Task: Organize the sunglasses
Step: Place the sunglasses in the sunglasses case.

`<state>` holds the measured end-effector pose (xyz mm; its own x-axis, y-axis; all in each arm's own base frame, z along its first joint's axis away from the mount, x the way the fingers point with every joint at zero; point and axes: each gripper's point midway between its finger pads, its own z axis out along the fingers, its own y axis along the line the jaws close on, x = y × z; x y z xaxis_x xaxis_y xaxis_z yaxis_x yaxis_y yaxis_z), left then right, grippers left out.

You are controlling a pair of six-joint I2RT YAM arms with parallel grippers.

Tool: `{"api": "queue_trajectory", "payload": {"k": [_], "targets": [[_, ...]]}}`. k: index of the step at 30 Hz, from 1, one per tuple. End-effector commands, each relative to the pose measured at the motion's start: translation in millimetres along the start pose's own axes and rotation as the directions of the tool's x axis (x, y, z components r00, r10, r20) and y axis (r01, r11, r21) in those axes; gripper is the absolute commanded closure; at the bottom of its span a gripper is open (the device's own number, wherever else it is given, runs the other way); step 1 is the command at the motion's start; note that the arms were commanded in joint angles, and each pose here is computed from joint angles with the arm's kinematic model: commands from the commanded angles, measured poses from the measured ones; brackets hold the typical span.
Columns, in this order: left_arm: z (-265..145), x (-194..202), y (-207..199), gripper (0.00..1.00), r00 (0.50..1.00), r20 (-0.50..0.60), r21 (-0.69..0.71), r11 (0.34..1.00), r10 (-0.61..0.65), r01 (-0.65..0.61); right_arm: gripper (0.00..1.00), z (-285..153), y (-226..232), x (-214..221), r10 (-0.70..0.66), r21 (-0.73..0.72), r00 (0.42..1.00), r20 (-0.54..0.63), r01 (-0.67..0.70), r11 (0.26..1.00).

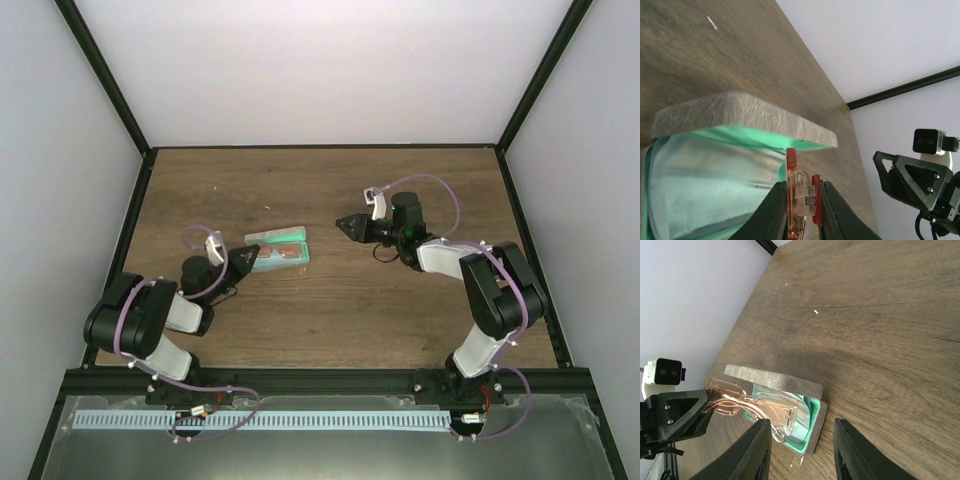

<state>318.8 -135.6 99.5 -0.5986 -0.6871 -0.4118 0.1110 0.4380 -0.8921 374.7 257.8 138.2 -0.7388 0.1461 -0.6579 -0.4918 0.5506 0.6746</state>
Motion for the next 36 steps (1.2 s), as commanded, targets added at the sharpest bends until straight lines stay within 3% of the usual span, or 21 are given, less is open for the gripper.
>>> {"api": "queue_trajectory", "payload": {"k": [1,11,36], "targets": [[9.2,-15.9,-16.5,0.9,0.999,0.041,0.067,0.997,0.033,-0.036,0.64,6.3,4.1,-11.8,-0.036,-0.001,0.999,0.013,0.037,0.999],[17.7,-6.5,-7.8,0.9,1.0,-0.008,0.076,0.997,0.008,-0.007,0.64,8.3,1.4,-11.5,-0.033,0.004,0.999,0.008,0.033,0.999],[19.0,-3.7,12.8,0.86,1.0,0.007,-0.004,1.0,-0.017,0.017,0.63,6.3,3.6,-10.5,-0.035,-0.002,0.999,0.007,0.035,0.999]]}}
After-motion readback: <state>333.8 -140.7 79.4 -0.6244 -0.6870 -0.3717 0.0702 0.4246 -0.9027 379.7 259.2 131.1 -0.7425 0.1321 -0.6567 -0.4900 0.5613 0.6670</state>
